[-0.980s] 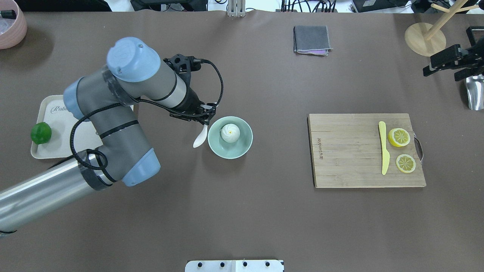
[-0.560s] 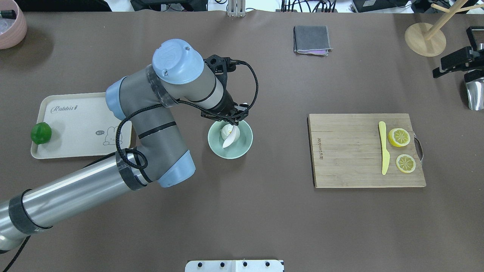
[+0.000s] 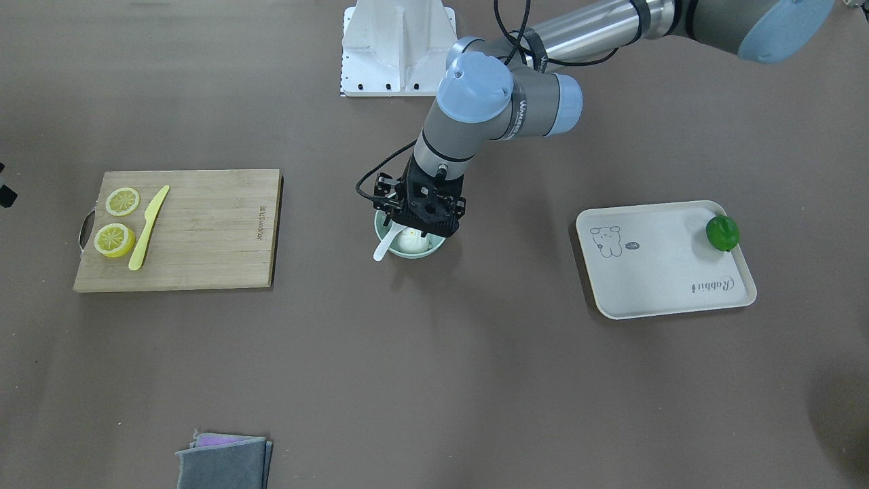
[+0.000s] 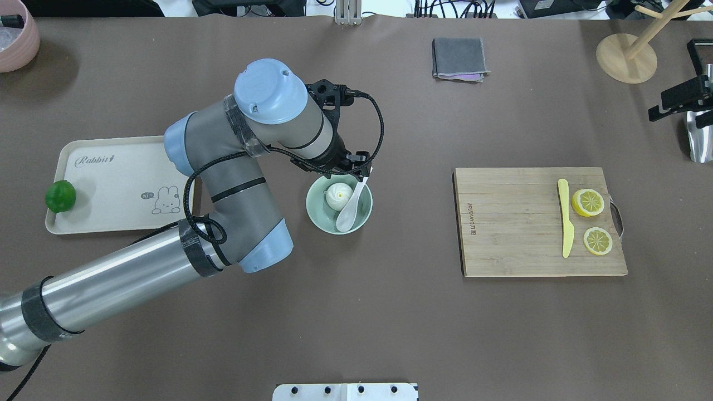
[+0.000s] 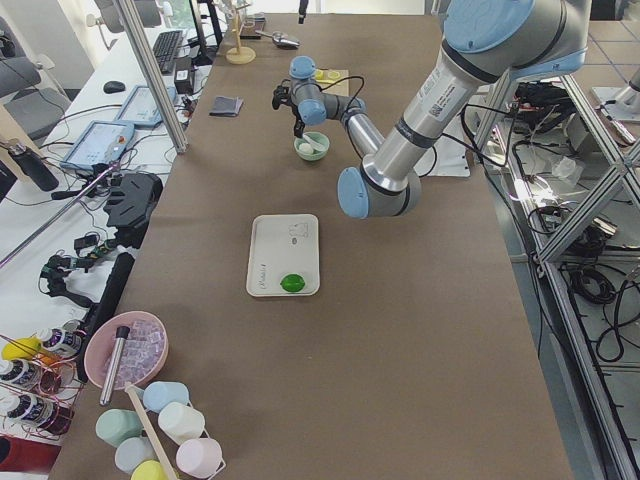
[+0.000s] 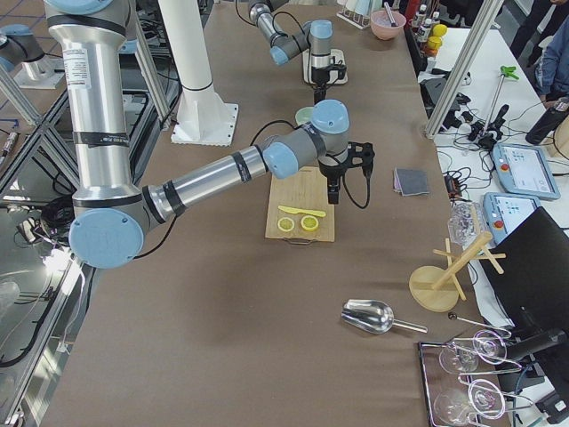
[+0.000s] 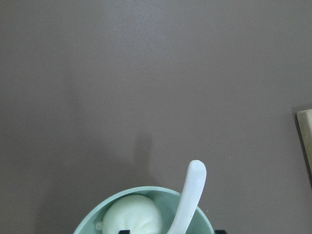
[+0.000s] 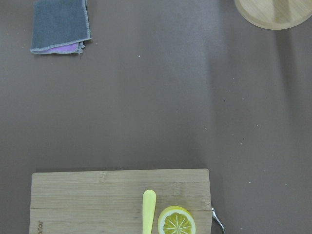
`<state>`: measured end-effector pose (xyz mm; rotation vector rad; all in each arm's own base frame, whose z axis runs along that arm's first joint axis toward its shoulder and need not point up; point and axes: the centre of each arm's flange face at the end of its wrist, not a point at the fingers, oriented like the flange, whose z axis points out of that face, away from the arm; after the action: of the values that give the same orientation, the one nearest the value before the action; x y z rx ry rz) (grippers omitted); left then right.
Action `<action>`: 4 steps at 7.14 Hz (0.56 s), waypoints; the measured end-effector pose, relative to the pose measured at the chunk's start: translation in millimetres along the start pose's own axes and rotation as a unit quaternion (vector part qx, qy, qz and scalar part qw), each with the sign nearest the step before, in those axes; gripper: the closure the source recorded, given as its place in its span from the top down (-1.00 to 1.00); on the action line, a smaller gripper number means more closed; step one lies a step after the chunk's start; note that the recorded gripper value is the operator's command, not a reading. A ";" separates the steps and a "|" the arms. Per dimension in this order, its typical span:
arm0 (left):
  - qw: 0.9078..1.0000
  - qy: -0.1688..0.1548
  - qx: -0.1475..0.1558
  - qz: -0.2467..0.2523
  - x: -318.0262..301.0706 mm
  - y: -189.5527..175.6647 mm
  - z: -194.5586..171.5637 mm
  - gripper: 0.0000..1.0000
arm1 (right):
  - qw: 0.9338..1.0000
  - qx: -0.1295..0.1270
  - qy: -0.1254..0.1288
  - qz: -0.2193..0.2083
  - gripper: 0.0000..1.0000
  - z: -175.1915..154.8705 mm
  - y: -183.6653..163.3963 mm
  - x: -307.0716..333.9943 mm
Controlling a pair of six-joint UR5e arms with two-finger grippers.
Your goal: Put spoon and bun in bowl
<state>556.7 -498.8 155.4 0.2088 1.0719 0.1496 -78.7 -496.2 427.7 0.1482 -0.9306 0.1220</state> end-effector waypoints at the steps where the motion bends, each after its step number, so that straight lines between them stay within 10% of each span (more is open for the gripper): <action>1: 1.000 -0.006 0.003 0.006 -11.8 -3.5 -2.6 0.95 | 1.000 -0.001 0.003 -0.005 0.99 -1.3 4.7 9.4; 4: 0.996 -0.086 0.007 0.038 -165.8 0.3 -58.7 0.95 | 0.998 -0.006 0.028 -0.062 0.99 -6.9 20.2 77.5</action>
<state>426.8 -529.7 269.8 0.2708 0.8943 0.1891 -30.8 -472.0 487.6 0.1902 -0.8646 0.0052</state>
